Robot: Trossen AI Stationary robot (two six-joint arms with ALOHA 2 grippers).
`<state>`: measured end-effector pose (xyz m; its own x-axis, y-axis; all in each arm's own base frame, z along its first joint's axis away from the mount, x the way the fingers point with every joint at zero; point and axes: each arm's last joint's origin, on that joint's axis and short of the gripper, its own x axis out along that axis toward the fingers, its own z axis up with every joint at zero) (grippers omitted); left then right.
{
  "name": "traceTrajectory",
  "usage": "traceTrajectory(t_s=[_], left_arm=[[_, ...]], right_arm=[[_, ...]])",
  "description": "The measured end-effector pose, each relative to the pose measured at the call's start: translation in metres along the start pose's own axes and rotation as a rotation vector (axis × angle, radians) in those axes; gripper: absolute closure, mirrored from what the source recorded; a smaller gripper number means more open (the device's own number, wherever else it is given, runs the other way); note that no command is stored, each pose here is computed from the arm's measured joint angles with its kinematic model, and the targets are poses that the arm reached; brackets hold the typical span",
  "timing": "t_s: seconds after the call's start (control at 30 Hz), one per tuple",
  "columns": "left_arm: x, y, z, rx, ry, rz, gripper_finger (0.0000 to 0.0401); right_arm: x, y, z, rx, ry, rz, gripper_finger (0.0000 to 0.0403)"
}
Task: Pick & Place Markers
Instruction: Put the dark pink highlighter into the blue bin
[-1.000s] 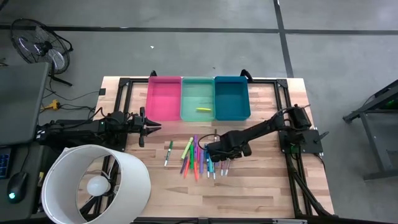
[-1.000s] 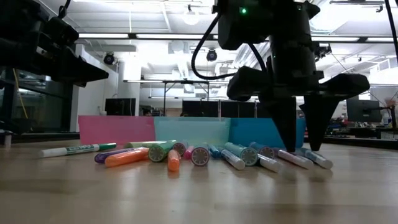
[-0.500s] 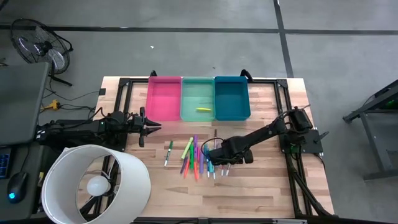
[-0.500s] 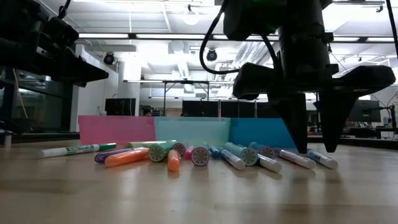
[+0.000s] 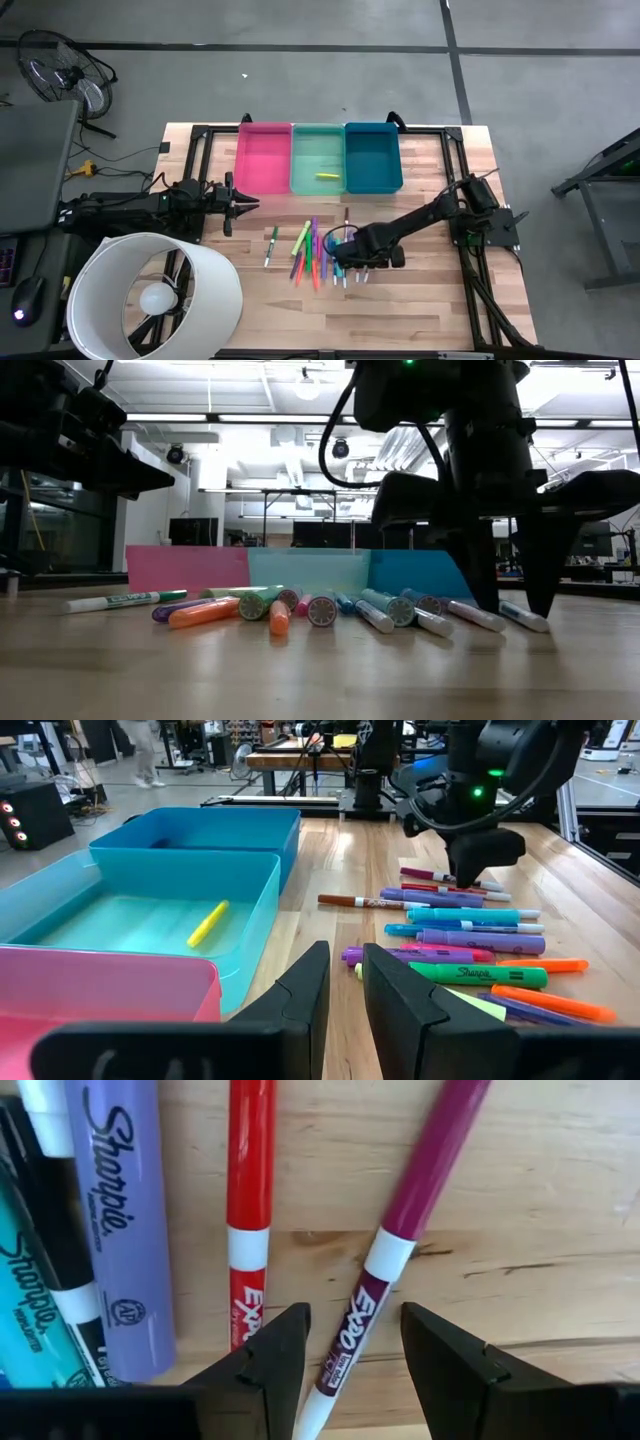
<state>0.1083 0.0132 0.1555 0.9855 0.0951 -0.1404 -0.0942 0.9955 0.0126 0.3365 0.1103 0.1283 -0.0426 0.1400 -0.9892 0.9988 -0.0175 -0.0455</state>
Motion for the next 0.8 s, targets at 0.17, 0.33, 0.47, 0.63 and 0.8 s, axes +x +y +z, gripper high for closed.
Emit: traceTrajectory(t_s=[0.17, 0.33, 0.47, 0.63, 0.8], left_arm=[[0.0, 0.0, 0.0, 0.0, 0.0, 0.0, 0.0339], [0.0, 0.0, 0.0, 0.0, 0.0, 0.0, 0.0339], [0.0, 0.0, 0.0, 0.0, 0.0, 0.0, 0.0339], [0.0, 0.0, 0.0, 0.0, 0.0, 0.0, 0.0339], [0.0, 0.0, 0.0, 0.0, 0.0, 0.0, 0.0339]], right_arm=[[0.0008, 0.0008, 0.0004, 0.082, -0.041, 0.022, 0.0247], [0.0011, 0.0009, 0.0014, 0.063, -0.051, 0.023, 0.0247], [0.0013, 0.0013, 0.0031, 0.051, -0.05, 0.021, 0.0247], [0.0011, 0.0021, 0.0048, 0.107, -0.069, 0.033, 0.0248], [0.0009, 0.0031, 0.0076, 0.129, -0.072, 0.037, 0.0264]])
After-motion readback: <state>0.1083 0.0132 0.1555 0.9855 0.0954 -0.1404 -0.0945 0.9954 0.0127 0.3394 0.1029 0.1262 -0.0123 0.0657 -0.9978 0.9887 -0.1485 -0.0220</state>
